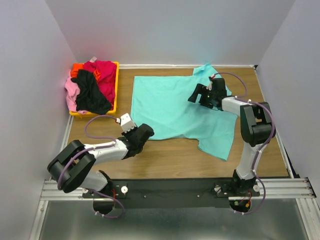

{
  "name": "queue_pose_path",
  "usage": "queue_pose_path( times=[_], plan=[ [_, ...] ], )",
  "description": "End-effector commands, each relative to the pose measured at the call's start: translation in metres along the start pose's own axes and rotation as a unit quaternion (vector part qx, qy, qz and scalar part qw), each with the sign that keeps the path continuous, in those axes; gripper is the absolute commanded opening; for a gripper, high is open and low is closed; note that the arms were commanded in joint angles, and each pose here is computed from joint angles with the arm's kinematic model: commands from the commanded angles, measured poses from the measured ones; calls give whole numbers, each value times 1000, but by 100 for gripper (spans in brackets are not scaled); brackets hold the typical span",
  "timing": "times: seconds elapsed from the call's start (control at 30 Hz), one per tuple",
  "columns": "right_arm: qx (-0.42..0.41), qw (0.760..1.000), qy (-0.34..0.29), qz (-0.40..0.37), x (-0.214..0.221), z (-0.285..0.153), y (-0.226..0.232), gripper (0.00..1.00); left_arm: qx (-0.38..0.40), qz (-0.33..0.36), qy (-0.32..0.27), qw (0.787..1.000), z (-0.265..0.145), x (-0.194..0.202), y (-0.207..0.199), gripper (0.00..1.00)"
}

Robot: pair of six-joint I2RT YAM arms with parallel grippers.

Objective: Fold and stack the t-shirts
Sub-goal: Fold the tshirt

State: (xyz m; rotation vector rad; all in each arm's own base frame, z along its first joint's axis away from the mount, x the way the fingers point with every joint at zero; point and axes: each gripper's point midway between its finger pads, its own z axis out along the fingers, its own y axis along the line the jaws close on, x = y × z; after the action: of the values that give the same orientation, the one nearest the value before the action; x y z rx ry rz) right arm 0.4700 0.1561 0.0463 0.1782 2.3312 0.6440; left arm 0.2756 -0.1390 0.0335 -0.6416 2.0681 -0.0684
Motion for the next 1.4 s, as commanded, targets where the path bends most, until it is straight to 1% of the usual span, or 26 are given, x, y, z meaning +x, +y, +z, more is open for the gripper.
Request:
queue_pose_path(
  times=[0.0,0.17,0.3,0.37,0.47,0.5,0.57,0.67,0.8,0.83,0.87,0.93,0.97,1.03,1.07,1.1,1.13,1.2,1.23,1.3,1.33,1.37],
  plan=[
    [-14,1000,18,6,6,13,3,100,62,-14,-26,998,0,-33,-35,0],
    [-7,999,30,14,9,27,-4,100,65,-2,-44,997,8,-53,-39,0],
    [1,999,38,17,9,37,-8,100,77,11,-37,996,21,-61,-41,0],
    [3,999,37,17,6,42,-9,100,74,17,-42,996,27,-66,-38,0],
    [-2,999,31,16,-4,51,-7,100,78,26,-45,996,35,-73,-46,0],
    [-2,999,42,18,0,51,-7,100,78,30,-45,996,37,-74,-47,0],
    [-8,999,42,15,-4,51,-3,100,77,45,-40,995,42,-71,-50,0],
    [-13,1000,24,8,-17,38,7,100,89,59,-29,994,45,-68,-58,0],
    [11,1000,-18,8,-34,-2,13,100,118,67,-22,991,41,-63,-65,0],
    [29,999,-29,10,-34,-12,9,100,124,69,-21,990,40,-63,-66,0],
    [33,998,-48,10,-36,-36,15,100,131,68,-25,989,38,-66,-68,0],
    [65,995,-70,17,-34,-58,9,100,133,83,-25,987,37,-64,-66,0],
    [79,994,-67,22,-22,-77,5,100,136,88,-26,986,37,-65,-67,0],
    [99,993,-64,25,-9,-94,3,100,143,94,-20,985,35,-61,-66,0],
    [118,990,-69,27,-5,-113,1,100,152,92,-18,984,34,-60,-69,0],
    [137,988,-57,33,13,-120,-7,99,169,93,-8,981,31,-54,-72,0],
    [162,984,-58,34,23,-127,-14,99,178,92,-4,980,30,-52,-74,0],
    [181,981,-50,50,41,-145,-20,99,189,92,-2,978,29,-50,-78,0],
    [186,980,-55,53,51,-158,-25,99,192,93,-2,977,28,-51,-80,0],
    [211,974,-42,67,71,-173,-37,99,193,98,-6,976,27,-54,-80,0],
    [223,971,-51,69,75,-186,-43,98,189,98,-12,977,27,-57,-78,0],
    [240,967,-32,73,89,-193,-50,98,189,97,-19,977,25,-61,-79,0]
  ],
)
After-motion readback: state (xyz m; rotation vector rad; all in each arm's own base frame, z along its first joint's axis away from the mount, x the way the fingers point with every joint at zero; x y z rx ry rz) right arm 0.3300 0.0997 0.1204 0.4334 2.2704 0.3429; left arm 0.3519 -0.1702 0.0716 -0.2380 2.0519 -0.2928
